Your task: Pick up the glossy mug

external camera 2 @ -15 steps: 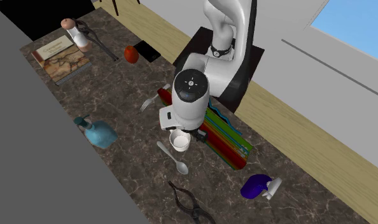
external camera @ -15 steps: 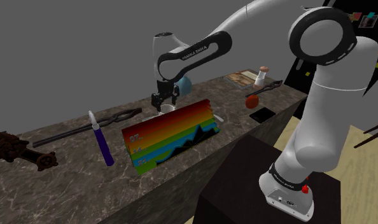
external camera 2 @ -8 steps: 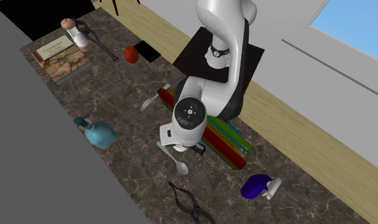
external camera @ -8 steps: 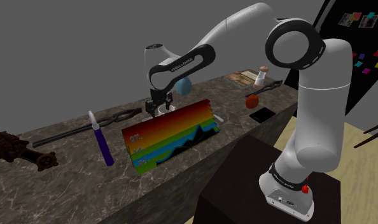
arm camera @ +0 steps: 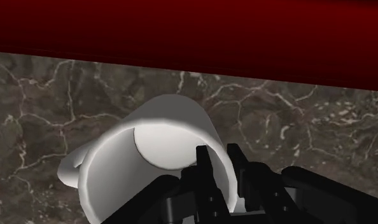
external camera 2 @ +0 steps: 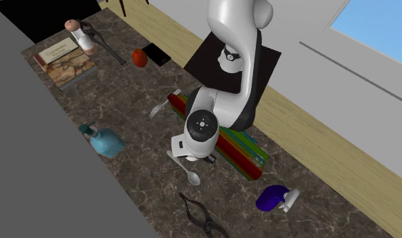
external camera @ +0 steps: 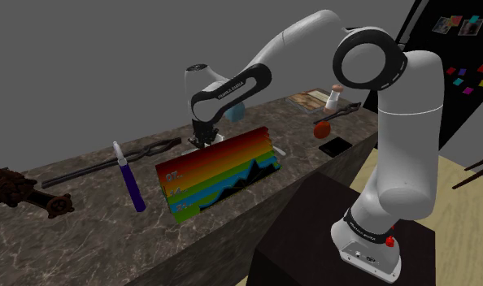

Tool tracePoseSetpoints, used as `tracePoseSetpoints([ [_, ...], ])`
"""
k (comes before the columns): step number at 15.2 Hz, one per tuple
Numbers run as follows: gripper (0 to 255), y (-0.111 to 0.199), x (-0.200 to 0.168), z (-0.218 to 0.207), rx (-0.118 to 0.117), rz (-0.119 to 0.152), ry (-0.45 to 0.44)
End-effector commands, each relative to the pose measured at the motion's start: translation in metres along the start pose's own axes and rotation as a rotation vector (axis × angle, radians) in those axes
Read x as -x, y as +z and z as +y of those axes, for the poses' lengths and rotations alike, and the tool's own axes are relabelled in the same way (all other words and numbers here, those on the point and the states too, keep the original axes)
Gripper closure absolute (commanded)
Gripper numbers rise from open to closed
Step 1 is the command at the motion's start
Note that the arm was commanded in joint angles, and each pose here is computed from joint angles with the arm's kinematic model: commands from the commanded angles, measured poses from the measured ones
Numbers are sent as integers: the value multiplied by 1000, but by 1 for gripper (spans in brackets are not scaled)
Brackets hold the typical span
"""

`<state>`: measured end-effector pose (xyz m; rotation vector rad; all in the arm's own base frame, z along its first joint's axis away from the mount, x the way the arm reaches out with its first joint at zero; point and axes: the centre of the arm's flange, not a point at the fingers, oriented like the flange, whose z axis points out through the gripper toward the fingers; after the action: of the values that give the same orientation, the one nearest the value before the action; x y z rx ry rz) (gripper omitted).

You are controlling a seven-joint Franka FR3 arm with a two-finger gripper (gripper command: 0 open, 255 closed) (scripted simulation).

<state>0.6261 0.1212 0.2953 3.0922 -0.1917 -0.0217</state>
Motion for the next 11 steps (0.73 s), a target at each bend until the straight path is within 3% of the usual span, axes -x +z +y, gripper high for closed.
tracePoseSetpoints([
  [1, 255, 0, 0, 0, 0, 0, 0],
  [7, 255, 0, 0, 0, 0, 0, 0],
  [11, 255, -22, 0, 1, 0, 0, 0],
])
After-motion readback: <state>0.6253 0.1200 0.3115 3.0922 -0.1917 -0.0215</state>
